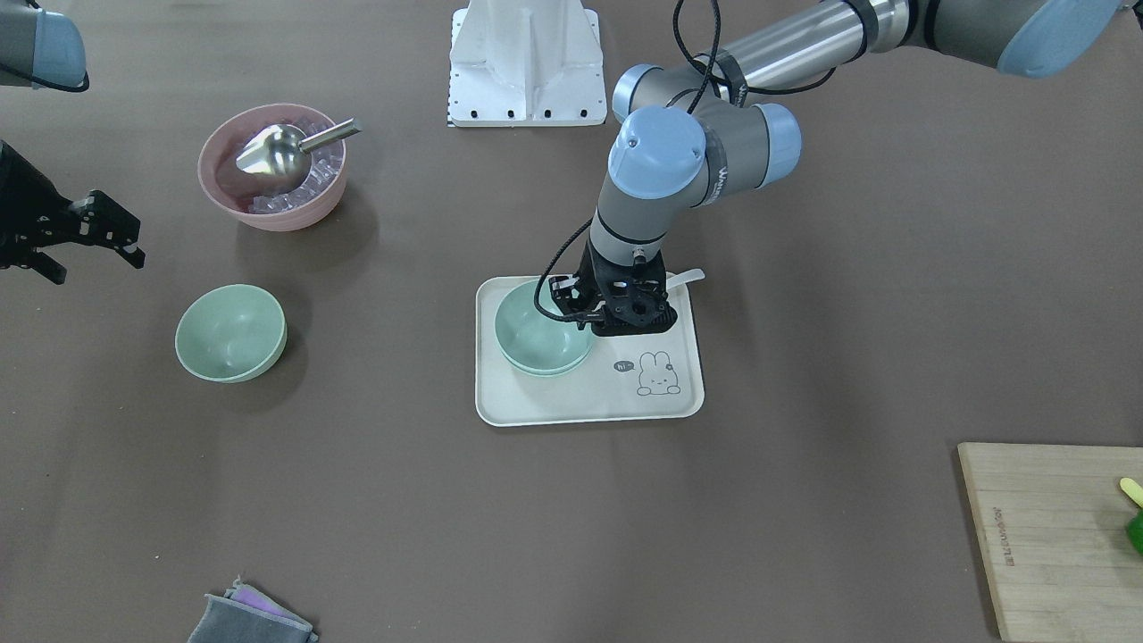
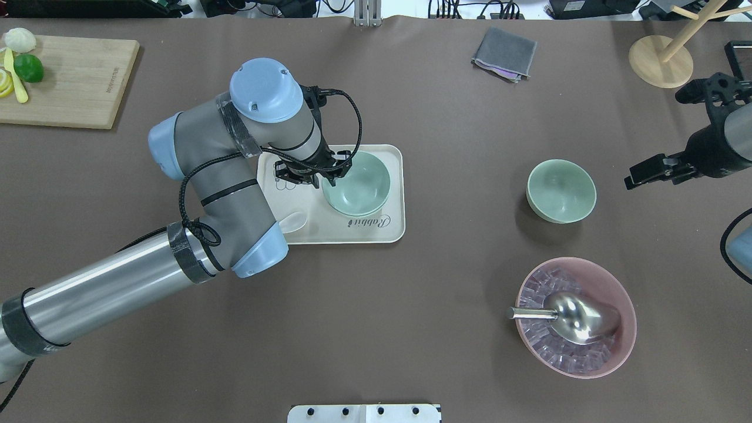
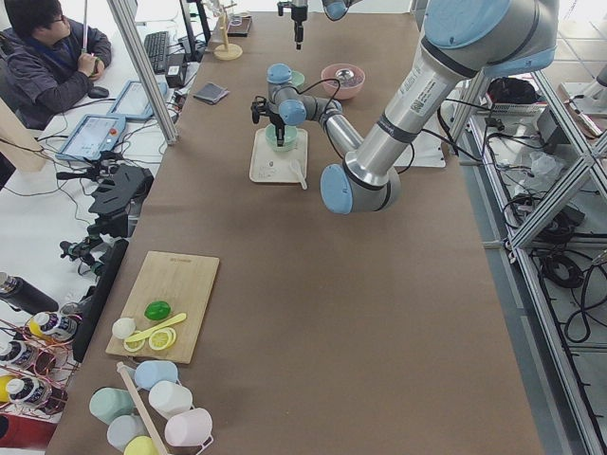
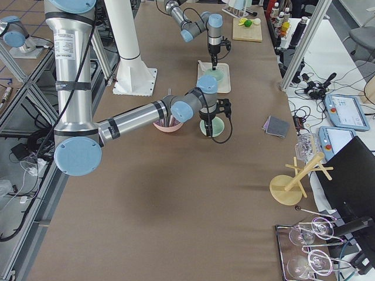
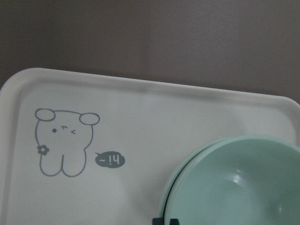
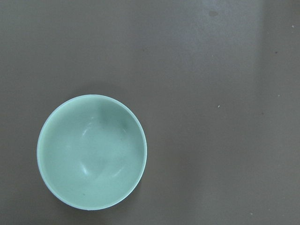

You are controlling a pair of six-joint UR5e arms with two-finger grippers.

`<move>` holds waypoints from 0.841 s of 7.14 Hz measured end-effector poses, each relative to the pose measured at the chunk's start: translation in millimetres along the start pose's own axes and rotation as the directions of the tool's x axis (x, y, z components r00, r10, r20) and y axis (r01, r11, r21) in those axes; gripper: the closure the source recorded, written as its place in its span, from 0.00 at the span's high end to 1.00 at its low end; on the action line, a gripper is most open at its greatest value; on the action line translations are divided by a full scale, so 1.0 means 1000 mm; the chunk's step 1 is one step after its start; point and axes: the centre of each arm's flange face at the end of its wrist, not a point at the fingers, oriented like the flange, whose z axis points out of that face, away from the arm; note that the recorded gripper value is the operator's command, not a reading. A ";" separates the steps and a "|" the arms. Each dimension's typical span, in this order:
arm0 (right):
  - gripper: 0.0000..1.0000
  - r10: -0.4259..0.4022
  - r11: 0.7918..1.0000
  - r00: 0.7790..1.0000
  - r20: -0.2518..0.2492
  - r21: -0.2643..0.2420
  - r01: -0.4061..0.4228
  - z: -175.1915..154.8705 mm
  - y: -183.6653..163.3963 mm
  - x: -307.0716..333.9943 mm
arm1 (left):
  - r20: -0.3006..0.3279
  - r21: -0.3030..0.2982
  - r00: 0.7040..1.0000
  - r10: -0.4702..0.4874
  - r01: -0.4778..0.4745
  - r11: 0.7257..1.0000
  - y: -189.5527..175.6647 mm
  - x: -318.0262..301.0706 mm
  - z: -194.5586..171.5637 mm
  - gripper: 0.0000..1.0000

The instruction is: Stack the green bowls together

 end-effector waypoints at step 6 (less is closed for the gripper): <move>1.00 -0.013 0.996 0.998 -0.069 0.082 0.019 -0.007 -0.013 -0.003 | 0.075 0.039 0.983 0.167 -0.170 0.985 -0.028 -0.067 -0.097 0.98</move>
